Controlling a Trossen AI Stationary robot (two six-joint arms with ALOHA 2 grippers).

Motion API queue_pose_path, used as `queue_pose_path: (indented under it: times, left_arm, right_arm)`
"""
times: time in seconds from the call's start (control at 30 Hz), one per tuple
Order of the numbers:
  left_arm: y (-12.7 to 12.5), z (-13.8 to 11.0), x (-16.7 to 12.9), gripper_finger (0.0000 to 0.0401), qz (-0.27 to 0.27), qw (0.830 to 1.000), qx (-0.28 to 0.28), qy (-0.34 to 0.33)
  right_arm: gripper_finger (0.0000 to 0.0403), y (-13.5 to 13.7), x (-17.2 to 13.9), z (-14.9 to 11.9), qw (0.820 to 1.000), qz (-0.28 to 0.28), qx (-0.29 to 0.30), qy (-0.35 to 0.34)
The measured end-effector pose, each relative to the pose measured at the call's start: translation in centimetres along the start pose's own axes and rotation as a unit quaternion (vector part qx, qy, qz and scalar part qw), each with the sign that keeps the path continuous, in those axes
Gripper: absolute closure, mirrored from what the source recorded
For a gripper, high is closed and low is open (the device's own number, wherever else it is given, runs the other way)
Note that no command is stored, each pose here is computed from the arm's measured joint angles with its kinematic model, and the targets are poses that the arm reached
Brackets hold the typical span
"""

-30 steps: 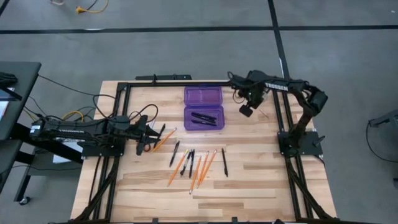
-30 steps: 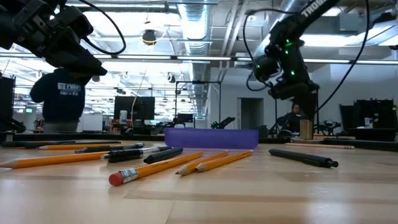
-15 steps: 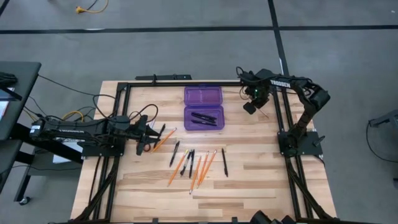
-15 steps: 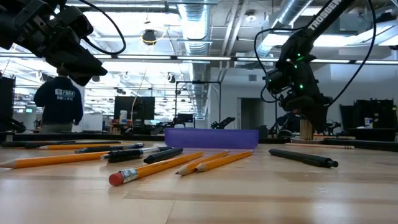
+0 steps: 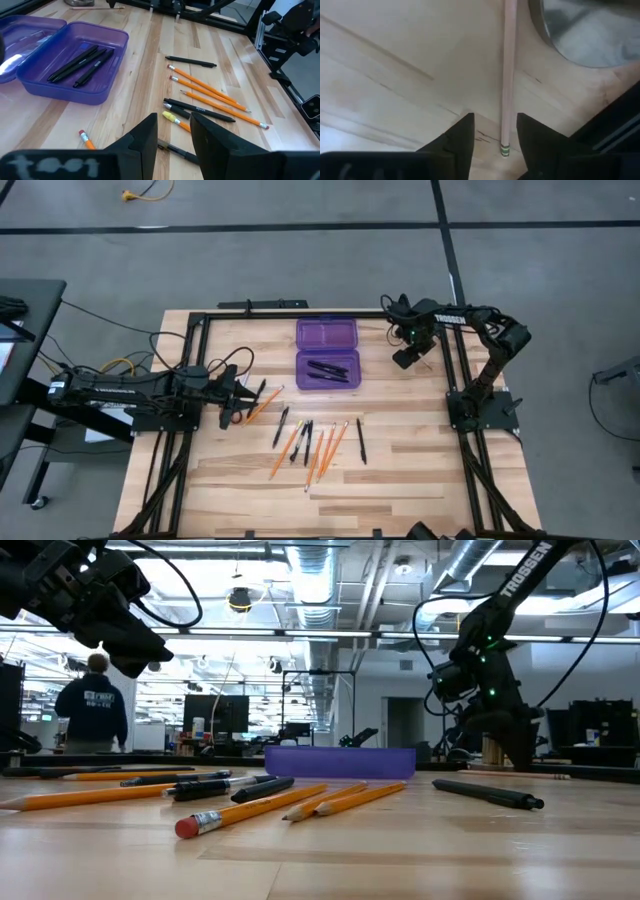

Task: Pick & place school supplies into a supply box
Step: Put the light pink pencil into the purple supply box

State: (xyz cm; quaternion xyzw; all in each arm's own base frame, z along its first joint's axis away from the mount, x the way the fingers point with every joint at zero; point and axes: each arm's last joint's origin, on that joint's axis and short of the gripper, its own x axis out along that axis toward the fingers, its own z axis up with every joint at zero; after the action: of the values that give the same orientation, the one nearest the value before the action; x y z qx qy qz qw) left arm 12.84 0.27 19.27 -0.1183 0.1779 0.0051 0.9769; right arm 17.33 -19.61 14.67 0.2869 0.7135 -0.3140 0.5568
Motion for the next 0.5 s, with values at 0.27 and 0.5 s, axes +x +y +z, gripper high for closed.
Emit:
queue_pose_path:
  times: [0.27, 0.5]
  left_arm:
    - [0.0, 0.01, 0.0, 0.0296, 0.0, 1.0, -0.003, 0.0]
    - [0.0, 0.0, 0.0, 0.0296, 0.0, 1.0, -0.003, 0.0]
  right_arm:
    - [0.0248, -0.36, 0.01, 0.07, 0.999, -0.033, 0.023, -0.005]
    - [0.0252, -0.35, 0.01, 0.22, 0.999, -0.03, 0.026, -0.013]
